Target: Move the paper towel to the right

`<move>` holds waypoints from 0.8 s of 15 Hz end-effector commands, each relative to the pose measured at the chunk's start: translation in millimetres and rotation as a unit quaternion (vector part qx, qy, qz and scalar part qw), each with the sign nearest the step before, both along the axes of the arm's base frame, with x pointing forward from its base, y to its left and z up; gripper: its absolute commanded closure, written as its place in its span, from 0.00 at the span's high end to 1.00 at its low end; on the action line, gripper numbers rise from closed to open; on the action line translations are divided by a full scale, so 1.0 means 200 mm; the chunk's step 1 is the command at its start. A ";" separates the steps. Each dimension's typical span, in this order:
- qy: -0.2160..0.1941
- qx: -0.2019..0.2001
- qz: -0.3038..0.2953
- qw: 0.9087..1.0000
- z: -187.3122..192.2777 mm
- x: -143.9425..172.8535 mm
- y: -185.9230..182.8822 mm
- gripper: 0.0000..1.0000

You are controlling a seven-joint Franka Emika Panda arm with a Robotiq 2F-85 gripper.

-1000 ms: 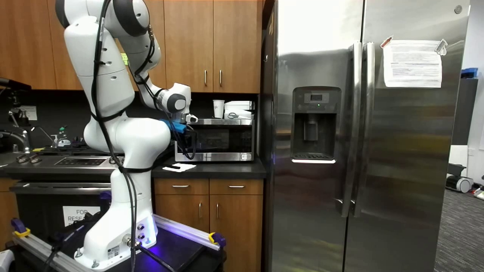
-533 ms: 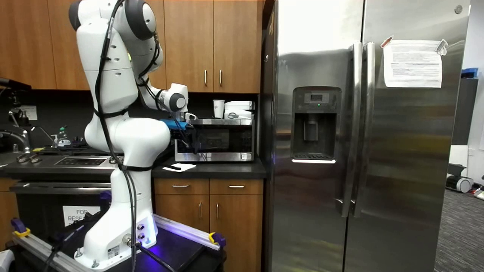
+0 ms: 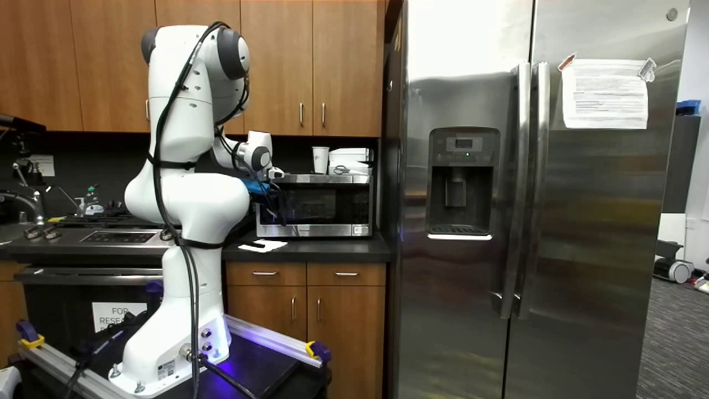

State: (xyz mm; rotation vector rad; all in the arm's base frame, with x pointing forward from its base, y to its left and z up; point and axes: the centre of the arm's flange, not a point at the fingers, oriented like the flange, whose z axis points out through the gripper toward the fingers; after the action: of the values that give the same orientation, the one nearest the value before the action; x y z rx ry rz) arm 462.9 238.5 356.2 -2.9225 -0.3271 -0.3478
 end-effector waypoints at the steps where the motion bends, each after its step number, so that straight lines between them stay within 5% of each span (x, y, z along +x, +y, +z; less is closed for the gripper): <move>1: -0.002 0.000 -0.031 1.000 -0.07 0.11 0.12 1.00; 12: 0.057 0.023 -0.026 0.998 -0.34 0.04 0.37 1.00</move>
State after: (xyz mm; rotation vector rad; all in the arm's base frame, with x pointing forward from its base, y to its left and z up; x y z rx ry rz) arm 465.1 294.7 300.8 -2.9171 -0.2321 -0.2357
